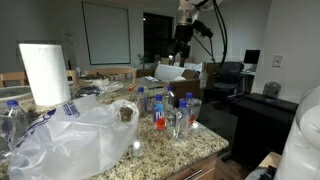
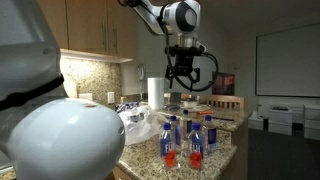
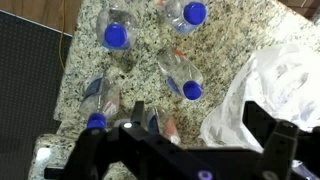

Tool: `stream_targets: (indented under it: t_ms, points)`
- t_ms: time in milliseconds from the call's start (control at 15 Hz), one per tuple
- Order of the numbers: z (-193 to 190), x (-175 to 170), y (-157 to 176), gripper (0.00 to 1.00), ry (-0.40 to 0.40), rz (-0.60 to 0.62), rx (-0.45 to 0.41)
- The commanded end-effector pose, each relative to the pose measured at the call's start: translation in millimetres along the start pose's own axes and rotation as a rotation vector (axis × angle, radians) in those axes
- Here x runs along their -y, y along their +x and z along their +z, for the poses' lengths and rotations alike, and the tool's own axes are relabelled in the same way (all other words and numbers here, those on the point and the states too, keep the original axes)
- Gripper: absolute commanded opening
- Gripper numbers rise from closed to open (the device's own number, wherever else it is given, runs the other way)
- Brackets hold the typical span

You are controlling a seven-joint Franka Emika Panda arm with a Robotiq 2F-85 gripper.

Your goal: Put the bottles into the plastic bag.

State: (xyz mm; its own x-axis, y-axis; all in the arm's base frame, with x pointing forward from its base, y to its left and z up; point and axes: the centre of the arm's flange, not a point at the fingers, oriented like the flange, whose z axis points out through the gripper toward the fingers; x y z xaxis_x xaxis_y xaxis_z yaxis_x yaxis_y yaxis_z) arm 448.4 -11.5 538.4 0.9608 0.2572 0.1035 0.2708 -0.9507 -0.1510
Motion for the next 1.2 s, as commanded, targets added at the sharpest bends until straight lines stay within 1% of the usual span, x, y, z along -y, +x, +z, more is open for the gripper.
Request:
stream_targets:
  t_ms: [0,933,1000,1133]
  points:
    - [0.0,0.0,0.0,1.0,0.0,0.0,0.0]
    - [0.0,0.0,0.0,1.0,0.0,0.0,0.0]
    - [0.8,3.9,3.2,1.0,0.0,0.0,-0.009]
    - [4.3,14.7,11.5,1.0,-0.003,0.018,-0.067]
